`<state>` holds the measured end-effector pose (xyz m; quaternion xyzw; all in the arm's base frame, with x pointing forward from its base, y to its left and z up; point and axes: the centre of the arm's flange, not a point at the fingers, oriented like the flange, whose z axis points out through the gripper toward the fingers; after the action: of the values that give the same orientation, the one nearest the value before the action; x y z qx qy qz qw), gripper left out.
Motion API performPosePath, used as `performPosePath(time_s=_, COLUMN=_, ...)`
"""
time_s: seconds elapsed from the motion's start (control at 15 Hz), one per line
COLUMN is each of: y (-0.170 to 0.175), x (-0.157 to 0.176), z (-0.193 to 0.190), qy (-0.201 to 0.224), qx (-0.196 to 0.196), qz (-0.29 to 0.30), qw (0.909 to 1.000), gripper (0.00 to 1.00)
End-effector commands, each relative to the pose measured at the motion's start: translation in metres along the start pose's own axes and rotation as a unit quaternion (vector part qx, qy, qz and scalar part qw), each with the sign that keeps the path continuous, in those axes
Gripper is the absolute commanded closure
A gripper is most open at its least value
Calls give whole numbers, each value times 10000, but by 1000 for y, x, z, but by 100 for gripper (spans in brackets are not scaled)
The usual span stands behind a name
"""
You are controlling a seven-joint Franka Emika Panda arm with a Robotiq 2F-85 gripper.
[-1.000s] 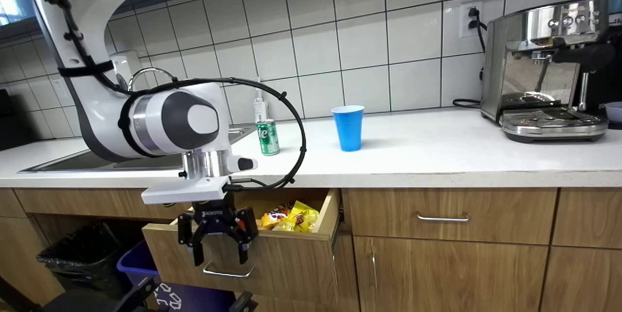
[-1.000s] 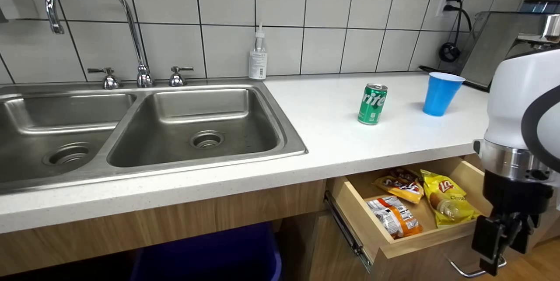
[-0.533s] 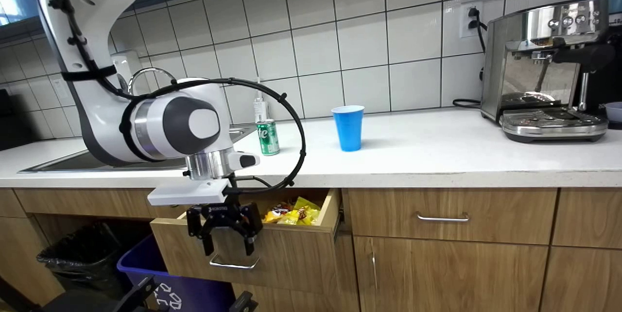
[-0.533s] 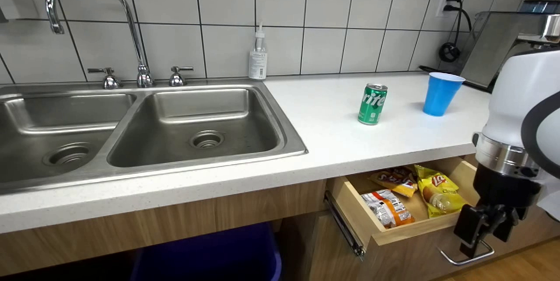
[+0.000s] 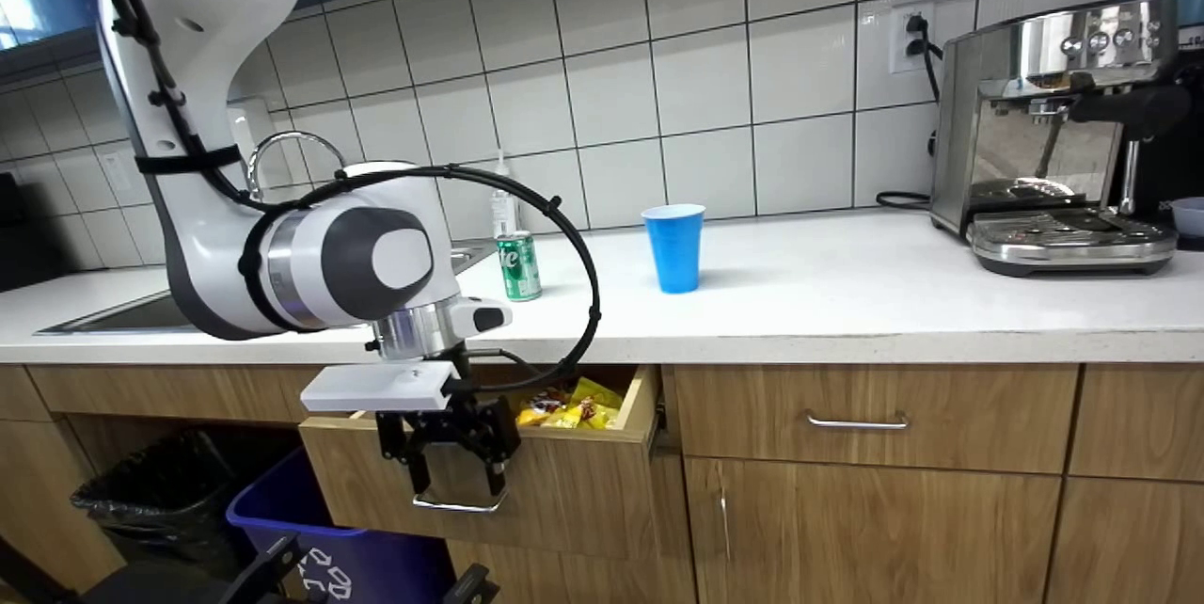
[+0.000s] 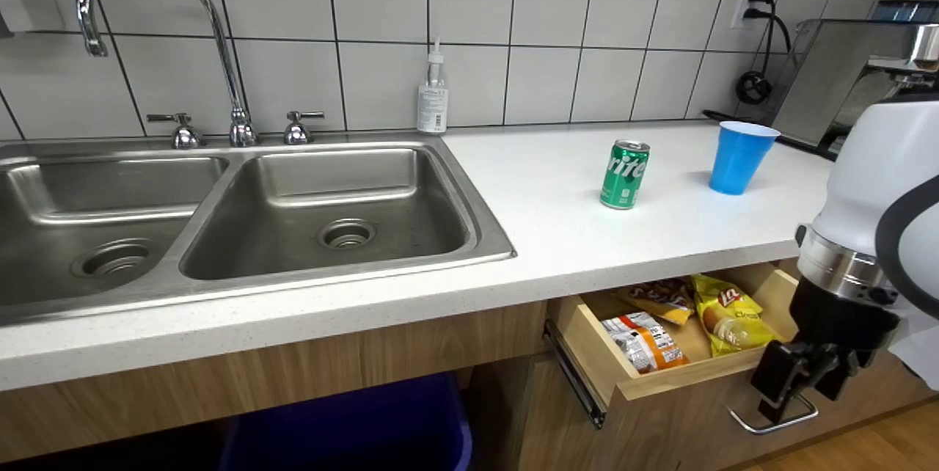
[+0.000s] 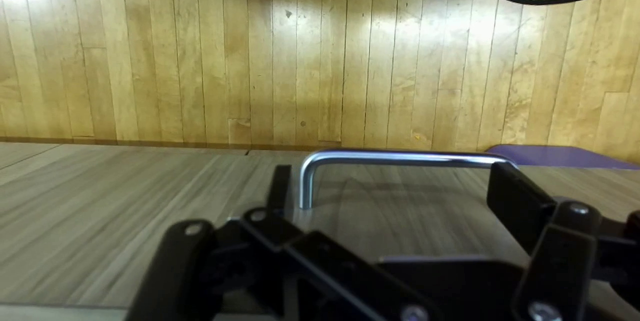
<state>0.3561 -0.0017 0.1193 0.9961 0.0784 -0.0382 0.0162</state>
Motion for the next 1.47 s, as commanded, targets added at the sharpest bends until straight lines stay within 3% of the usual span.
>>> performPosePath(time_s=0.0, y=-3, x=-41, z=-15, qy=321, qx=-21, qz=60, qw=9995, gripper=0)
performPosePath(time_s=0.8, y=4, x=-15, z=-19, qy=631, qx=-34, qz=168, qw=9979, gripper=0)
performPosePath(time_s=1.4, y=18, x=2, z=-20, qy=626, qx=-112, qz=218, qw=9977, gripper=0)
